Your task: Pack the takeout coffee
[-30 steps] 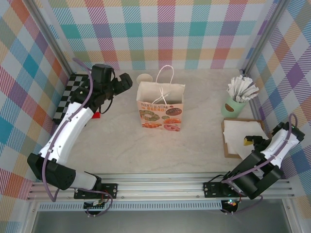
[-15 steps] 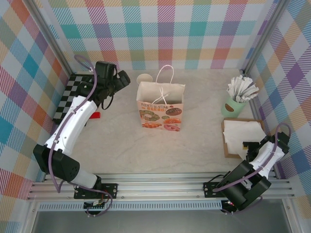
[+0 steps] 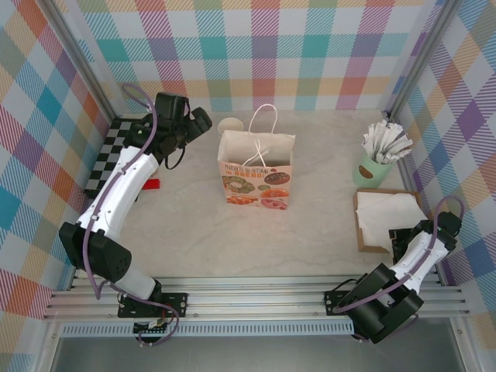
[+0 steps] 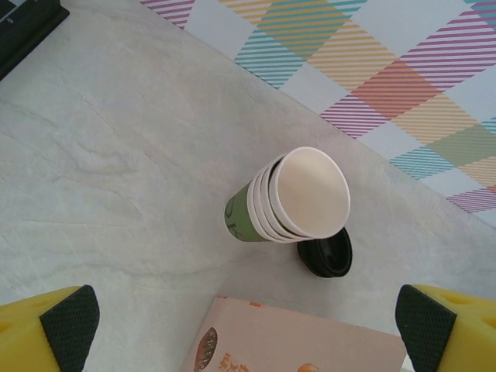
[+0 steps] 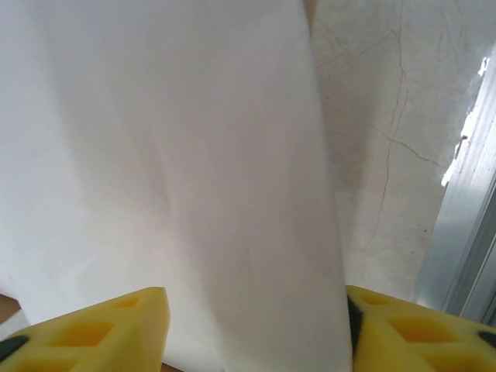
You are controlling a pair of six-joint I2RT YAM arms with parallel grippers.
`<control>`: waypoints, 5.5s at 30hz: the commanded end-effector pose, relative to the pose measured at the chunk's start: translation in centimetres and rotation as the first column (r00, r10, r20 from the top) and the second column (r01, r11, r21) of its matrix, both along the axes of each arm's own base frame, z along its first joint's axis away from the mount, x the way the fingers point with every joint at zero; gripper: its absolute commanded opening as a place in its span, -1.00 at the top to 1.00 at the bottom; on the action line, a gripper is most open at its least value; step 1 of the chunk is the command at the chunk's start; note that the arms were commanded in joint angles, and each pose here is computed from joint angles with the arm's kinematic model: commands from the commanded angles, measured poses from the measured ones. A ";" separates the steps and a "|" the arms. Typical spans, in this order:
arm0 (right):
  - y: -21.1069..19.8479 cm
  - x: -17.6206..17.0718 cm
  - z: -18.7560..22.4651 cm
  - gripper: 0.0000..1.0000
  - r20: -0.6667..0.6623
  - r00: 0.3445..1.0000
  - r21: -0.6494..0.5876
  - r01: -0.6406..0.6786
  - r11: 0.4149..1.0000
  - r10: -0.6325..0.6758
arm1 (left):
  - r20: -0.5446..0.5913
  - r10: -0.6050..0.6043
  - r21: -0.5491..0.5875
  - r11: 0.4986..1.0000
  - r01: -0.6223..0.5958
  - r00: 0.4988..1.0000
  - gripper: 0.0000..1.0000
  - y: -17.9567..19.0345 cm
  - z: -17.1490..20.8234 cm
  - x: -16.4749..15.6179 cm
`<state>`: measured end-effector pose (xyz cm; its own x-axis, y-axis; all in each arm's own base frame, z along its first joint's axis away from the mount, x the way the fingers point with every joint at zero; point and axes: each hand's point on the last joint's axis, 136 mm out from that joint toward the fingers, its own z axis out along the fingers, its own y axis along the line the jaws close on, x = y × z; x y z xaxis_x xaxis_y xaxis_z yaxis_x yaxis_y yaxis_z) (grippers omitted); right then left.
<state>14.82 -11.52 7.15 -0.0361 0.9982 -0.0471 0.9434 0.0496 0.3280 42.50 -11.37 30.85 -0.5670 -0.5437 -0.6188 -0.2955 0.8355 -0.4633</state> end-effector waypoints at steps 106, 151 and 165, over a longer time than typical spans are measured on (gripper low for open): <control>41.7 18.5 46.7 0.49 0.463 -0.366 -0.792 -0.580 0.191 0.807 | 0.341 -0.930 0.734 0.354 0.580 0.136 1.00 -14.2 17.1 -4.3; 41.6 18.0 27.8 -0.07 -0.094 -0.574 -0.829 -0.407 -0.383 0.813 | 0.208 -0.966 0.781 0.069 0.621 -0.154 1.00 -12.8 14.6 -3.8; 42.9 19.0 24.6 0.72 -0.155 -0.591 -0.798 -0.397 -0.453 0.791 | 0.200 -0.967 0.791 0.065 0.609 -0.157 1.00 -12.5 14.6 -3.9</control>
